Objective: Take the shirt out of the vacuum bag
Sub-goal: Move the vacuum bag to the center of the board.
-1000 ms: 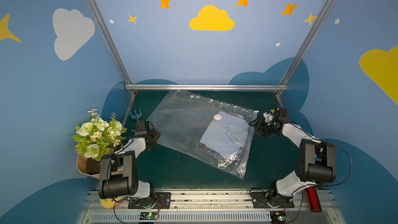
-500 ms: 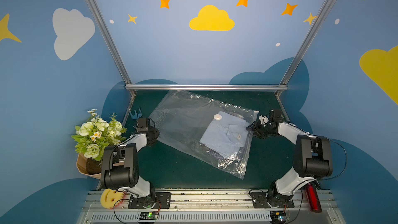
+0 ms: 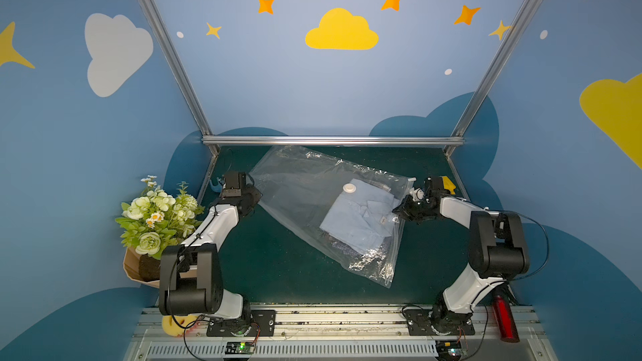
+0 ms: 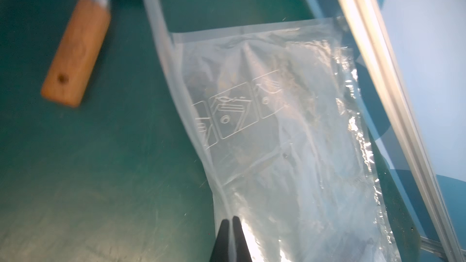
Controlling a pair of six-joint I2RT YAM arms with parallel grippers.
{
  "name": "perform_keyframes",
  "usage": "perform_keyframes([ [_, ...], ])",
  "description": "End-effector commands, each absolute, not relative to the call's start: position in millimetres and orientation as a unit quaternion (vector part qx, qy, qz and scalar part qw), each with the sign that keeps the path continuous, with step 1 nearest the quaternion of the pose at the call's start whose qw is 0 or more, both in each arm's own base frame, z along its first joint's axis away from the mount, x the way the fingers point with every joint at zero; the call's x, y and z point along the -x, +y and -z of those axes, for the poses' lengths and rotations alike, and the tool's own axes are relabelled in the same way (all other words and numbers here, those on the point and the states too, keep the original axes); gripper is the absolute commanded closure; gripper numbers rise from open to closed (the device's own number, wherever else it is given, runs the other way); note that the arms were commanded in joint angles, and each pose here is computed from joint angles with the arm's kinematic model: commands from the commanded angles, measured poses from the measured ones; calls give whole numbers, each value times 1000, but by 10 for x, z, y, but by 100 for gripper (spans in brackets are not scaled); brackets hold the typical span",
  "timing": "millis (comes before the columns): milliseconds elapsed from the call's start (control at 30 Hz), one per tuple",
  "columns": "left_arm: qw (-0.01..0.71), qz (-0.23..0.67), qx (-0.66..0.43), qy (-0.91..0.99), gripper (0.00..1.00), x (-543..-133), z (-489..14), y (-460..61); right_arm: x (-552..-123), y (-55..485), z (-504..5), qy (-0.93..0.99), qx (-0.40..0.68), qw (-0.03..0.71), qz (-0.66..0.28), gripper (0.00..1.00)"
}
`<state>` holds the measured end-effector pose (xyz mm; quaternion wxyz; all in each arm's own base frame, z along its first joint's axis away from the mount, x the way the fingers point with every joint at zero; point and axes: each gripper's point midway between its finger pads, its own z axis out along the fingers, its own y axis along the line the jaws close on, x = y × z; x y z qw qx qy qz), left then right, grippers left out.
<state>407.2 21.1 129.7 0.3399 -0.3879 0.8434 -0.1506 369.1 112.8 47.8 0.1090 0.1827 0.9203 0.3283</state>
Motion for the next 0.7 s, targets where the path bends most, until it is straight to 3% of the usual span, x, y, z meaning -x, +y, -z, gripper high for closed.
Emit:
perform_keyframes([
  [0,360,112,359,854,97,-4245,-1449,372,-3729,1418,-411,914,-173,90,-355,89],
  [367,397,118,311,855,97,-5043,-1881,636,-4079,2020,-303,896,-192,112,-385,94],
  [667,422,102,333,837,97,-4829,-2132,873,-4442,2724,-303,898,-136,97,-407,95],
])
